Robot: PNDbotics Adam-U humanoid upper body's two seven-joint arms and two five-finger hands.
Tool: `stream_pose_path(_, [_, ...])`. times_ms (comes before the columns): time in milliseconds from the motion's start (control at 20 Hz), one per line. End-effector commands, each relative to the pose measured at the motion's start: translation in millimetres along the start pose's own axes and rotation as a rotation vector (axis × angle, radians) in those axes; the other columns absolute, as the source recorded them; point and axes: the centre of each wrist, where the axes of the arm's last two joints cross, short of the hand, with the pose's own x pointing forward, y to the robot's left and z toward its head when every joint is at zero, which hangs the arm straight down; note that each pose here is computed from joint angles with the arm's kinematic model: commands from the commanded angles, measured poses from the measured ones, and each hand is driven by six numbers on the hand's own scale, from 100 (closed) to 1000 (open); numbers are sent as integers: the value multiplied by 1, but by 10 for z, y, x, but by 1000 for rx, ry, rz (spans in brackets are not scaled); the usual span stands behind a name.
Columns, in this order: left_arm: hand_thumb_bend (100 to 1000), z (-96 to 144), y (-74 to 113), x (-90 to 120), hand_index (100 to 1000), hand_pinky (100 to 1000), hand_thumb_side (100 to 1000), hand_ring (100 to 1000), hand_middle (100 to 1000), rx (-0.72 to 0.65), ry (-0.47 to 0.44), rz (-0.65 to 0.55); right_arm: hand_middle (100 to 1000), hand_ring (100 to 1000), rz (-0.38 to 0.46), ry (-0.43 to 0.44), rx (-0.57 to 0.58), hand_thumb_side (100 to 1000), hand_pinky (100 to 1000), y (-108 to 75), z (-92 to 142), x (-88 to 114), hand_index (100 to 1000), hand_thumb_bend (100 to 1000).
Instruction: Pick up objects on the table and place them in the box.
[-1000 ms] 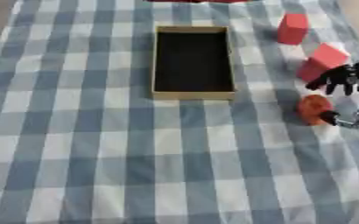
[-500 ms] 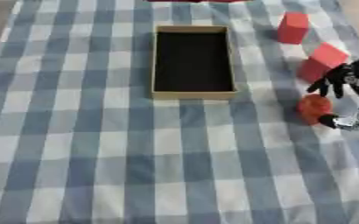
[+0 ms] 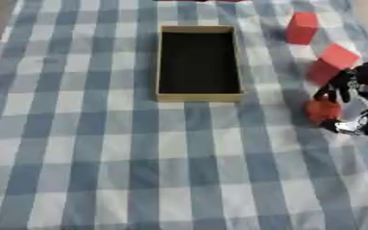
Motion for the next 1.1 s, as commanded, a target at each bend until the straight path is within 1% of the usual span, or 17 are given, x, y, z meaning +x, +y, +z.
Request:
stream_pose_path(50, [100, -59, 29, 48, 652, 701, 564, 781, 643, 0, -30, -1, 663, 556, 26, 39, 21, 812, 329, -3, 34, -74, 840, 361])
stream_pose_path(250, [100, -59, 25, 50, 650, 701, 563, 779, 641, -4, -32, 0, 680, 554, 29, 48, 21, 804, 325, 26, 15, -95, 844, 362])
stream_pose_path(400, [100, -60, 22, 51, 648, 701, 563, 779, 640, -7, -33, 2, 674, 551, 30, 57, 18, 800, 324, 37, 12, -109, 843, 369])
stream_pose_path(500, [100, -60, 19, 52, 648, 701, 563, 778, 639, -10, -34, 3, 674, 548, 30, 69, 17, 781, 319, 45, 12, -124, 840, 385])
stream_pose_path(650, [100, -60, 17, 53, 647, 701, 563, 778, 639, -16, -35, 4, 661, 540, 34, 92, 4, 755, 306, 47, 19, -143, 822, 353])
stream_pose_path(750, [100, -59, 15, 53, 647, 701, 562, 778, 639, -20, -36, 4, 662, 552, 32, 104, -4, 736, 320, 53, 22, -158, 815, 326])
stream_pose_path(800, [100, -59, 14, 53, 647, 701, 562, 778, 639, -21, -36, 5, 659, 580, 31, 108, -8, 680, 330, 55, 23, -166, 810, 289])
stream_pose_path(900, [100, -60, 13, 54, 646, 701, 562, 778, 639, -24, -37, 5, 647, 603, 30, 115, -17, 634, 334, 52, 24, -175, 795, 291])
stream_pose_path(950, [100, -60, 13, 54, 646, 701, 562, 778, 638, -25, -38, 6, 645, 605, 31, 118, -21, 629, 334, 52, 23, -178, 793, 291])
stream_pose_path(1000, [100, -60, 11, 54, 646, 700, 562, 777, 638, -26, -38, 6, 629, 611, 32, 125, -29, 548, 328, 53, 24, -185, 769, 302])
stream_pose_path(1050, [100, -60, 10, 55, 646, 700, 562, 777, 638, -27, -39, 7, 627, 612, 34, 134, -37, 534, 328, 57, 24, -193, 767, 310])
stream_pose_path(1100, [100, -60, 9, 55, 645, 700, 561, 777, 637, -28, -39, 7, 616, 615, 36, 142, -47, 482, 326, 64, 21, -199, 753, 297])
